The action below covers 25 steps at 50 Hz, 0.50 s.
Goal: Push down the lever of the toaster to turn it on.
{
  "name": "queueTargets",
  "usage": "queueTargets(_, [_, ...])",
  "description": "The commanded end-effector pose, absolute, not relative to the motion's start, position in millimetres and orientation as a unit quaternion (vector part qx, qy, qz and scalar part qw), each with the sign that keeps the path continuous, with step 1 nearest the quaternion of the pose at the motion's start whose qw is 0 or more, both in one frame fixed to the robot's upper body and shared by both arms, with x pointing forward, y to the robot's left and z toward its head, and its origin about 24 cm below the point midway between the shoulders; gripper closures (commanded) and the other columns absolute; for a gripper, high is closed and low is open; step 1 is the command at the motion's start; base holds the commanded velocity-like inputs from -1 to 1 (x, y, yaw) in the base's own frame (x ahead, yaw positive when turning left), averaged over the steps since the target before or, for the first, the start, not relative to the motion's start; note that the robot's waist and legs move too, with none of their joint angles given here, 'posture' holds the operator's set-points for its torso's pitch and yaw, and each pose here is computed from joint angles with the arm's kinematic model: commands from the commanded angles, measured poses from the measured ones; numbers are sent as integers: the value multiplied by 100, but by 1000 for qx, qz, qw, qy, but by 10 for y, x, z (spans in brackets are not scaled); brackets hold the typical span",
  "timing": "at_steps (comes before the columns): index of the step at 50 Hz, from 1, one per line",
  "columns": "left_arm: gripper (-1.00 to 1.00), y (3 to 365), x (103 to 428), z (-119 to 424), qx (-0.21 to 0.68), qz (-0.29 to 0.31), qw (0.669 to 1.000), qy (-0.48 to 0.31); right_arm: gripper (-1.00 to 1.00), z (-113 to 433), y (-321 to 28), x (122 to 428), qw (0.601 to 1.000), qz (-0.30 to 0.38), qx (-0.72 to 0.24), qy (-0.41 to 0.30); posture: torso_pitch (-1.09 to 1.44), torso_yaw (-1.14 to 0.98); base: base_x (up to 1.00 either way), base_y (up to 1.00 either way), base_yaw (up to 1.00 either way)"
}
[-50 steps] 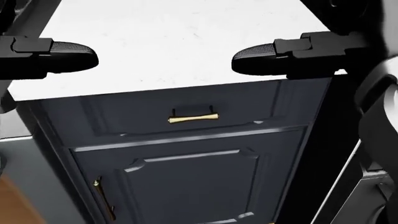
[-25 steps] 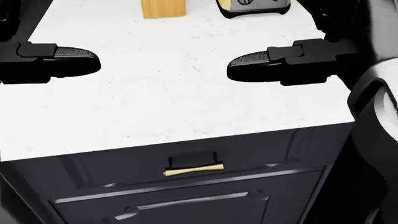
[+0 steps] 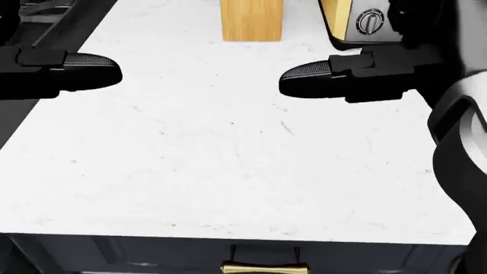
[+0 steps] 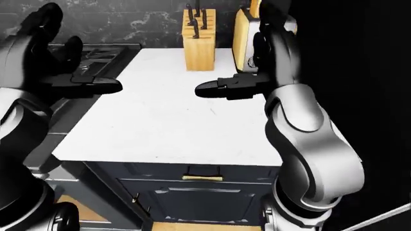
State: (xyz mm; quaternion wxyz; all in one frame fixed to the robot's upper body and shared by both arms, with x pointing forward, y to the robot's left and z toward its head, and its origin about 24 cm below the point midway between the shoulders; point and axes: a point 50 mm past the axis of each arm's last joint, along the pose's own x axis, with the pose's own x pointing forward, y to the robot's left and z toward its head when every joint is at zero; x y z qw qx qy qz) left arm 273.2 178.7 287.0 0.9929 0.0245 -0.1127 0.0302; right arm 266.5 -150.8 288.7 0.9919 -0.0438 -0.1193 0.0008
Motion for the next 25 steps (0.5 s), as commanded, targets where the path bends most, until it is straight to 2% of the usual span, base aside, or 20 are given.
queueTargets(1, [-100,1736,2691,2975,26,19,989,-146,-100,2998,-1554,2620,987,-14,-41,-152,0,0,0,0,100])
queueTargets(16, [-100,1750,2717,2998,26,19,989,-145,-100,3031,-1564,2658,988,-28,-43,-148,0,0,0,1,0])
queueTargets(25, [-100,1773,2709,3023,25,19,989,-146,-100,3045,-1548,2655,988,-26,-40,-147,0,0,2,-48,0])
